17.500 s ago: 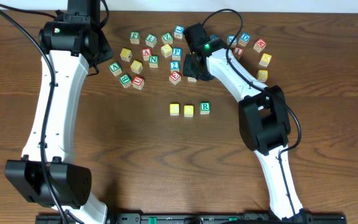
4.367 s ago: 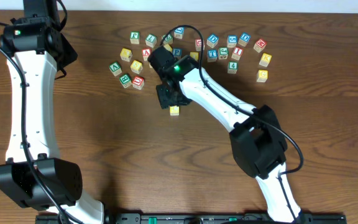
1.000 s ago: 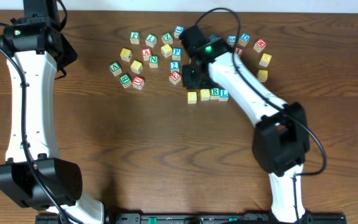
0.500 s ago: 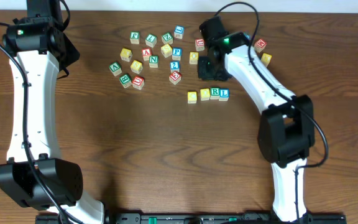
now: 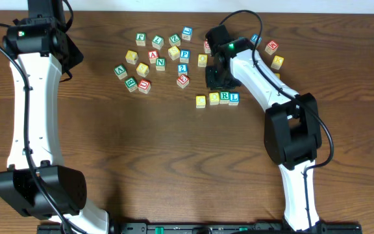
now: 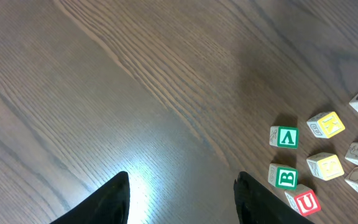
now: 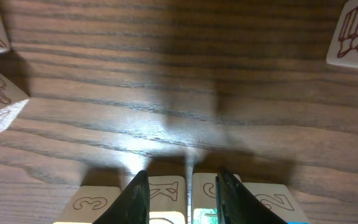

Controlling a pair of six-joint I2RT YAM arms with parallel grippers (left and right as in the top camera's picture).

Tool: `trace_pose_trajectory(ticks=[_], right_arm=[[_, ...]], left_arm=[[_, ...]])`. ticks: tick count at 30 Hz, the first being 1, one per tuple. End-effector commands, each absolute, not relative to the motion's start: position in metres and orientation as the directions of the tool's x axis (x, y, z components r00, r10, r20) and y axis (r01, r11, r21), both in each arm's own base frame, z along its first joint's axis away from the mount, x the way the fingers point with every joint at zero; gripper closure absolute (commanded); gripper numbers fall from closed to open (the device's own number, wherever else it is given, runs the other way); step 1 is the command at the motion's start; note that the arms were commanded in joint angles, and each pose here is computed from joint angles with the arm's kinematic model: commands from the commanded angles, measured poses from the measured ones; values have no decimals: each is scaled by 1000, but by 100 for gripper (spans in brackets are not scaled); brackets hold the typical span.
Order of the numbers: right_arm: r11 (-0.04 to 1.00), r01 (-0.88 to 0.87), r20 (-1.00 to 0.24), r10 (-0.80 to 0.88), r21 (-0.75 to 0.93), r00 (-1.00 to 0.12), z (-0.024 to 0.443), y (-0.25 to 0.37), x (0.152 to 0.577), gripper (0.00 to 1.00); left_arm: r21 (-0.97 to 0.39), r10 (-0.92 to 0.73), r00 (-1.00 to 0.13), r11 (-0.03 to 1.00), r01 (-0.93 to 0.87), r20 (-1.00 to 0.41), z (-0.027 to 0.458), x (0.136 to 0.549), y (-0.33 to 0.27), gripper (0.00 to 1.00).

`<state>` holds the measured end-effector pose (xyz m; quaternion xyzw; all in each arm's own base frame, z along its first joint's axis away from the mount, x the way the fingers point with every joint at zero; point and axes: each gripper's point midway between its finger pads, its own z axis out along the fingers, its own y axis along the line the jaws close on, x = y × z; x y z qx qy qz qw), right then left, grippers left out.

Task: Spell out CORL

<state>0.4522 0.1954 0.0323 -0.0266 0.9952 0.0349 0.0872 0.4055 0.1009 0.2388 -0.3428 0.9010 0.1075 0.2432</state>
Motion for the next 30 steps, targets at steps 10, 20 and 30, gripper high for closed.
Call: trace_pose_trajectory(ticks=[10,20,30], right_arm=[[997,-55,-96,-50,52,-994,13,195,438,71],[996,-51,-68,-46,71,-997,13,203,429,72],[995,-26,-163,-9,101,-987,52,192,457,67]], left_arm=[[43,-573,-656,736,-676,-492,228,405,101,47],[43,-573,-656,736,-676,-492,228,405,101,46],[43,-573,-655,736,-676,-492,228,405,101,47]])
